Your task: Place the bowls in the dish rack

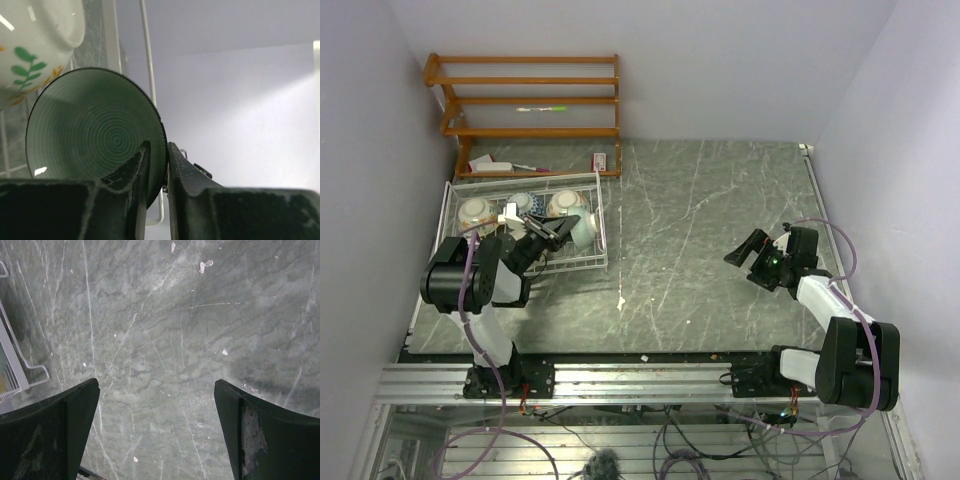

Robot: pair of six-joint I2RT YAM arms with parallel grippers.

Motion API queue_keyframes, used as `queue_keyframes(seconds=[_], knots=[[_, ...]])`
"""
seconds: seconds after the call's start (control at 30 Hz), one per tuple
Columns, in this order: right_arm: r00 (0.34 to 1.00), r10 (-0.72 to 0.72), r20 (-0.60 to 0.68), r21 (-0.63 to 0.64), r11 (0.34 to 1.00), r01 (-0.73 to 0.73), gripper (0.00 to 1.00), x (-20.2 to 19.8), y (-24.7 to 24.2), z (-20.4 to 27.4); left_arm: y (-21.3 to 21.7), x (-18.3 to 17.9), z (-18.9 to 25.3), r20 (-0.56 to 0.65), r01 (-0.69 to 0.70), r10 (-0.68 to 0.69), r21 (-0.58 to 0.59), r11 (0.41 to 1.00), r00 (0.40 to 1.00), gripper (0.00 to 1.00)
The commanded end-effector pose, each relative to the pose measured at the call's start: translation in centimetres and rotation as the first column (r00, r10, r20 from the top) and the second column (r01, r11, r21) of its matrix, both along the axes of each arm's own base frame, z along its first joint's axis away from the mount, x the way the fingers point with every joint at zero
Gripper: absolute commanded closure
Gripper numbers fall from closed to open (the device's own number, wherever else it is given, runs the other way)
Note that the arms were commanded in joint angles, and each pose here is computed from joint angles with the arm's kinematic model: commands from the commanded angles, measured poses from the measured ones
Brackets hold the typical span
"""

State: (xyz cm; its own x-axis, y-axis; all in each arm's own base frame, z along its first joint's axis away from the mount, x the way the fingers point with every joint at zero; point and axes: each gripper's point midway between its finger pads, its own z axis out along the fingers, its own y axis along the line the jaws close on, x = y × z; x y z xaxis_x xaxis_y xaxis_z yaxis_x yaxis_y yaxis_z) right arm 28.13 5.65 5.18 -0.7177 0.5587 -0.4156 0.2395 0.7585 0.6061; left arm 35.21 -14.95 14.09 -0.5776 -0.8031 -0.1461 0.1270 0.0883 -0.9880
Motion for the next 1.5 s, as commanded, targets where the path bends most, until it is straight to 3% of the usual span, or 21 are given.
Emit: queue_keyframes(seconds=[0.0, 0.33, 0.67, 0.87, 1.07, 1.33, 1.47], knots=[[1.0, -0.003, 0.021, -0.012, 1.0, 0.003, 0.01, 0.4, -0.4, 0.4, 0.6, -2.2, -4.2, -0.088, 0.024, -0.024, -0.002, 1.0, 0.996, 0.7], [1.0, -0.005, 0.023, -0.006, 1.0, 0.005, 0.01, 0.2, -0.3, 0.2, 2.0, -2.2, -4.7, -0.125, 0.013, -0.006, 0.055, 0.998, 0.992, 0.63], [1.0, -0.001, 0.022, -0.001, 1.0, 0.001, 0.01, 0.1, -0.1, 0.0, 3.4, -1.8, -3.9, -0.17, -0.007, 0.05, 0.243, 0.97, 0.984, 0.58], [1.0, 0.005, 0.023, 0.011, 1.0, -0.005, 0.01, 0.0, 0.1, -0.2, 4.7, -1.2, -1.5, -0.153, -0.031, 0.1, 0.399, 0.917, 0.983, 0.52], [1.0, 0.01, 0.026, 0.011, 1.0, -0.01, 0.01, -0.1, 0.1, -0.2, 7.0, -1.2, -1.2, -0.181, -0.062, 0.195, 0.559, 0.827, 0.964, 0.44], [1.0, 0.015, 0.025, 0.013, 1.0, -0.016, 0.0, -0.1, 0.2, -0.2, 7.8, -1.4, -0.3, -0.154, -0.084, 0.221, 0.609, 0.789, 0.963, 0.41], [0.999, 0.014, 0.029, 0.012, 1.0, -0.014, 0.0, 0.1, 0.2, -0.1, 8.5, -1.2, 2.5, -0.083, -0.114, 0.223, 0.661, 0.741, 0.971, 0.32]])
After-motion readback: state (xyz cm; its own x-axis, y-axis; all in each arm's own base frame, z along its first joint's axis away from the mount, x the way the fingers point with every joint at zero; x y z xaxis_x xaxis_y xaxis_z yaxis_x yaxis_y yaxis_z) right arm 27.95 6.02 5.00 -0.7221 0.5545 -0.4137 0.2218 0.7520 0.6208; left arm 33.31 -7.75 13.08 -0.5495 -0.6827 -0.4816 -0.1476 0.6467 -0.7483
